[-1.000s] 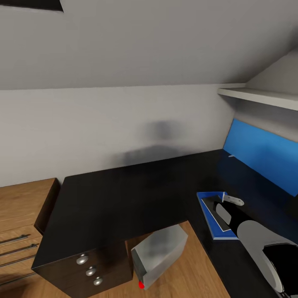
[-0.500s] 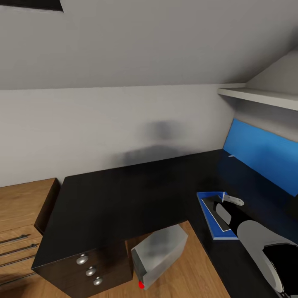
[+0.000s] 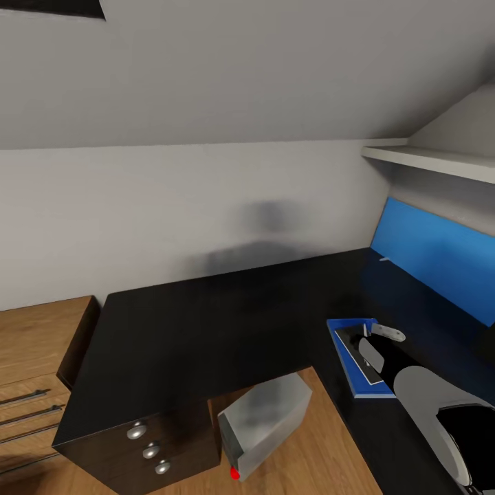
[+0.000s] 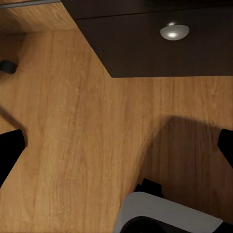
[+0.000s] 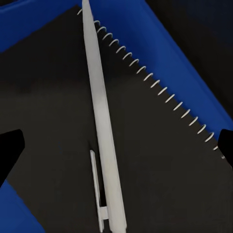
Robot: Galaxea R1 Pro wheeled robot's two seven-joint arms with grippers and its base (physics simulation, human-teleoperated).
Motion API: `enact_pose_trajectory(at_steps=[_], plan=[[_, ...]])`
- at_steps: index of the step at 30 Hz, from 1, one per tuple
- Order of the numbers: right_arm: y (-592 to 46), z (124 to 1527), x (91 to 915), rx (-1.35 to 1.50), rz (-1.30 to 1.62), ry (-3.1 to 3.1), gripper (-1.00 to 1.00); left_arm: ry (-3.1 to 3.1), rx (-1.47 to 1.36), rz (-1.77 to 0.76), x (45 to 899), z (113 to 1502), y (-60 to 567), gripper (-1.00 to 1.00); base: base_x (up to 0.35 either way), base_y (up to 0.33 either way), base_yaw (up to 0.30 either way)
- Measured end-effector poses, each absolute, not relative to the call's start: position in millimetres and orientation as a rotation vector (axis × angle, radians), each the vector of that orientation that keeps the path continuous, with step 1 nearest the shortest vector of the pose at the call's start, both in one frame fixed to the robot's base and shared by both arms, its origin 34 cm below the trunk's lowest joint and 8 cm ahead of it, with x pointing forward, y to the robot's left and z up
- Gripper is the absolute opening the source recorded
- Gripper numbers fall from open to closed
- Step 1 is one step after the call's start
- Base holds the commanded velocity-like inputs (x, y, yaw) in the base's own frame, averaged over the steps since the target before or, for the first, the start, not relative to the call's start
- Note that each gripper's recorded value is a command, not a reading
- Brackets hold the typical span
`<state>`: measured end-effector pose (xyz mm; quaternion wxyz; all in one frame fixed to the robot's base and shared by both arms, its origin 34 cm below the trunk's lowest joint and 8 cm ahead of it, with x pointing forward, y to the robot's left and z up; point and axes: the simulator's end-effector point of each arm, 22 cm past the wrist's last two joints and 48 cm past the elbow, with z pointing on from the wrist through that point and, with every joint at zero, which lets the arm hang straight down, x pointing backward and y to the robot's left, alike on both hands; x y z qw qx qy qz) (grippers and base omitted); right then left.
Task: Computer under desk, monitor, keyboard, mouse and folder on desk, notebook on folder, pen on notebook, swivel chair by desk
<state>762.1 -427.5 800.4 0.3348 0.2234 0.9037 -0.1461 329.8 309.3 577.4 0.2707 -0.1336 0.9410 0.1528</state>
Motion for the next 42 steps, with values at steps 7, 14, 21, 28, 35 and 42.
enact_pose_trajectory(at_steps=[7,14,21,28,35,42], plan=[[-426.6,802.5,764.4,0.582,-0.376,2.352,1.0,2.536,-0.359,0.411,329.7,577.2,309.1,1.0,0.0,0.0,0.0],[-425.7,809.2,770.7,0.58,-0.366,2.333,1.0,2.537,-0.359,0.41,329.5,577.1,308.9,1.0,0.0,0.0,0.0],[-414.8,834.9,793.5,0.556,-0.322,2.276,1.0,2.537,-0.358,0.41,329.5,577.1,308.9,1.0,0.0,0.0,0.0],[-394.7,864.5,813.1,0.505,-0.262,2.246,1.0,2.538,-0.358,0.409,329.5,577.0,308.7,1.0,0.0,0.0,0.0],[-375.5,880.5,808.7,0.455,-0.241,2.233,1.0,2.538,-0.357,0.408,329.6,576.9,308.5,1.0,0.0,0.0,0.0],[-363.5,891.0,790.7,0.435,-0.26,2.208,1.0,2.539,-0.355,0.406,329.8,576.9,308.1,1.0,0.0,0.0,0.0]])
